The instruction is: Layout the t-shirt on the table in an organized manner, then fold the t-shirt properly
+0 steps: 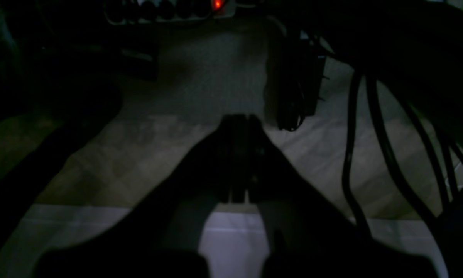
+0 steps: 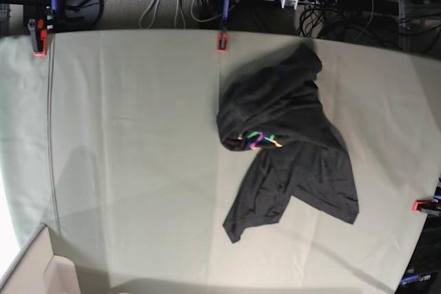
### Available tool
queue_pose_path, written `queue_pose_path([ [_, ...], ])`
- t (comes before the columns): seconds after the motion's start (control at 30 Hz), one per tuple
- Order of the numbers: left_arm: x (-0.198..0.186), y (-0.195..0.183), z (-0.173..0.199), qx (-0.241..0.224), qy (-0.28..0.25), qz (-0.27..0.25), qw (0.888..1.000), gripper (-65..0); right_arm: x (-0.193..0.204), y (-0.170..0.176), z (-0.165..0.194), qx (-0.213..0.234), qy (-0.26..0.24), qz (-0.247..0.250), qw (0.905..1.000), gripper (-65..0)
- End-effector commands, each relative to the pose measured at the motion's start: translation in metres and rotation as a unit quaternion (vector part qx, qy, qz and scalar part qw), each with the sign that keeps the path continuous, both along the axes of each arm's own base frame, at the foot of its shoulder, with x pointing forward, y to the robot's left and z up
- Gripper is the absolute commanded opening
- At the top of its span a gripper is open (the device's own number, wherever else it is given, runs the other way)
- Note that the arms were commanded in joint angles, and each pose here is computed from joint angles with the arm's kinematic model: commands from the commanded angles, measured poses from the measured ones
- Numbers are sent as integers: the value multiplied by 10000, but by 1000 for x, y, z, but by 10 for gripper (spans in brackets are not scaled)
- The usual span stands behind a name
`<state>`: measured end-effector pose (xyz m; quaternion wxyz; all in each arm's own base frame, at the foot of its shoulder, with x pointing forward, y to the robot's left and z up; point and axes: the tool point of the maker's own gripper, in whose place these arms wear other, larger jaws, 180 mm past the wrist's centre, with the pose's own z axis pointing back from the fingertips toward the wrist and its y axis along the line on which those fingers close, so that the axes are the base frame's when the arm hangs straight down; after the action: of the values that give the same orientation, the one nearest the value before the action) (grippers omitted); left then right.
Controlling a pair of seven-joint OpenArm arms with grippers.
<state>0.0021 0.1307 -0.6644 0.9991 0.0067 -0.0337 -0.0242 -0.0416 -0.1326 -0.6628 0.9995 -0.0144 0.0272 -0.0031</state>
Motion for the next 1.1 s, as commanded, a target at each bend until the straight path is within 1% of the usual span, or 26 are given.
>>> queue_pose_path([
  [0.0,-4,3,0,33,32,1,10000,-649,-2,1,0,67,6,-15,10000,-650],
  [0.07,-12,6,0,56,85,6,9999,-649,2,-4,0,29,-63,-7,10000,-650],
  [0.1,-16,11,1,93,108,10,9999,-649,-4,-8,1,-2,-55,0,10000,-650],
  [0.13,-14,13,1,108,47,5,9999,-649,-9,-13,3,-40,-63,11,10000,-650],
  [0.2,-23,14,3,100,2,-5,9999,-649,-18,-17,6,-69,-117,29,9999,-650],
  [0.27,-28,20,8,131,-173,-36,9998,-649,-29,-34,12,-190,-193,88,9996,-650],
  [0.37,-32,31,22,181,-506,-110,9985,-649,-38,-46,24,-279,-376,169,9988,-650],
  [0.43,-31,28,35,132,-771,-147,9968,-649,-43,-54,33,-335,-521,238,9978,-650],
  [0.47,-28,27,43,115,-922,-171,9955,-649,-43,-55,39,-337,-628,269,9971,-650],
  [0.57,-22,43,68,194,-1324,-360,9904,-649,-38,-57,61,-346,-1001,377,9937,-650],
  [0.63,-10,40,85,156,-1630,-423,9856,-649,-29,-54,78,-318,-1305,428,9900,-650],
  [0.73,0,44,110,152,-1968,-570,9787,-649,-11,-51,109,-289,-1803,540,9817,-650],
  [0.8,11,39,128,97,-2239,-628,9725,-649,6,-45,134,-238,-2185,593,9737,-650],
  [0.9,25,35,160,29,-2630,-749,9619,-649,33,-37,177,-187,-2772,639,9585,-650],
  [1.0,43,22,194,-113,-3070,-759,9486,-649,63,-30,218,-161,-3350,663,9398,-650],
  [1.07,54,16,212,-182,-3304,-773,9405,-648,80,-26,239,-133,-3651,680,9284,-650],
])
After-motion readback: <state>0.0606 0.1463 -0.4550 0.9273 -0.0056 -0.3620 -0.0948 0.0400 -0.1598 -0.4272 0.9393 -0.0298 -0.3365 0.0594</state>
